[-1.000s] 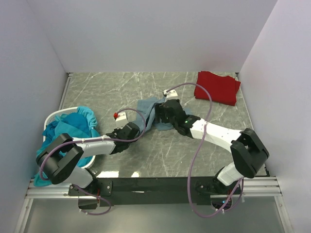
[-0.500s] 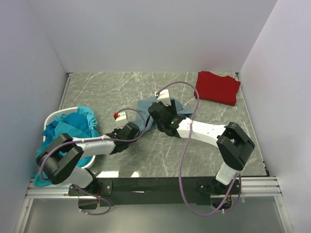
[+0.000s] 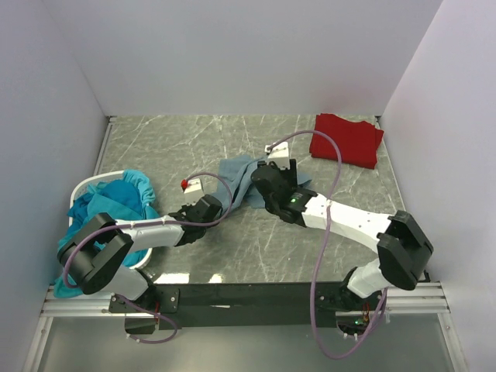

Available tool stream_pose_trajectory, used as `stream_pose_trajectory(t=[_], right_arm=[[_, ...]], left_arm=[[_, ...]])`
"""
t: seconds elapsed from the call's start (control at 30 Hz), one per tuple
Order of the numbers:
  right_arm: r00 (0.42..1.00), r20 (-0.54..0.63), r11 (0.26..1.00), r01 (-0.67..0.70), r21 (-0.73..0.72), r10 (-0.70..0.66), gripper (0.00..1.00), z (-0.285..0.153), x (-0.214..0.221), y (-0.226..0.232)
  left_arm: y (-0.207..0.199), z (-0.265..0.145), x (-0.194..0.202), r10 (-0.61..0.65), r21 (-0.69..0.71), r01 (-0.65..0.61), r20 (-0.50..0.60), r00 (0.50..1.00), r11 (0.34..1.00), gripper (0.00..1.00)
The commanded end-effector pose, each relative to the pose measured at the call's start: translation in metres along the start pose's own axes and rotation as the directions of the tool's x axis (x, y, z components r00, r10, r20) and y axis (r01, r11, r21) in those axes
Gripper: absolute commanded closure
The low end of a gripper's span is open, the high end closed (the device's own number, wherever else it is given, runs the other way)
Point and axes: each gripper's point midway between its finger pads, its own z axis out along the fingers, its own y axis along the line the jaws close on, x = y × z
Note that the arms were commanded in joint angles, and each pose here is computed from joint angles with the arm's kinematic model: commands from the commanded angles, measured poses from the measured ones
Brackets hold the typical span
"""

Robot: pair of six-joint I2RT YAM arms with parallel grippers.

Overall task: Fold and stack the t-shirts
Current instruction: Flatten the tshirt out

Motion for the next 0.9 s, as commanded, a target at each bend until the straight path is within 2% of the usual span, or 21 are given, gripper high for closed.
stream_pose_trajectory(t=[0.0, 0.23, 0.37, 0.47, 0.77, 0.87], right_arm=[[0.998, 0.019, 0.998, -0.062, 0.021, 0.062, 0.34, -0.007, -0.010, -0.013], [0.998, 0.004, 0.997, -0.068, -0.026, 0.068, 0.34, -0.012, -0.010, -0.010], [0.997, -0.032, 0.992, -0.072, -0.107, 0.069, 0.36, -0.010, -0.003, 0.004], [0.996, -0.056, 0.985, -0.084, -0.152, 0.076, 0.41, -0.007, 0.002, 0.011], [0.996, -0.054, 0.988, -0.077, -0.136, 0.070, 0.60, 0.004, 0.001, 0.009], [0.996, -0.051, 0.988, -0.080, -0.131, 0.074, 0.71, 0.002, -0.002, 0.005]], left_arm=[[0.007, -0.002, 0.014, 0.025, 0.001, -0.025, -0.052, 0.998, 1.000, 0.99], [0.007, -0.001, 0.016, 0.032, -0.001, -0.032, -0.059, 0.998, 0.999, 0.99], [0.007, -0.001, 0.015, 0.031, 0.001, -0.031, -0.058, 0.998, 1.000, 0.99], [0.007, -0.001, 0.016, 0.033, 0.002, -0.033, -0.060, 0.998, 0.999, 0.99], [0.007, 0.000, 0.015, 0.029, -0.002, -0.029, -0.057, 0.998, 1.000, 0.99], [0.007, -0.001, 0.013, 0.032, -0.004, -0.032, -0.051, 0.998, 0.999, 0.99]])
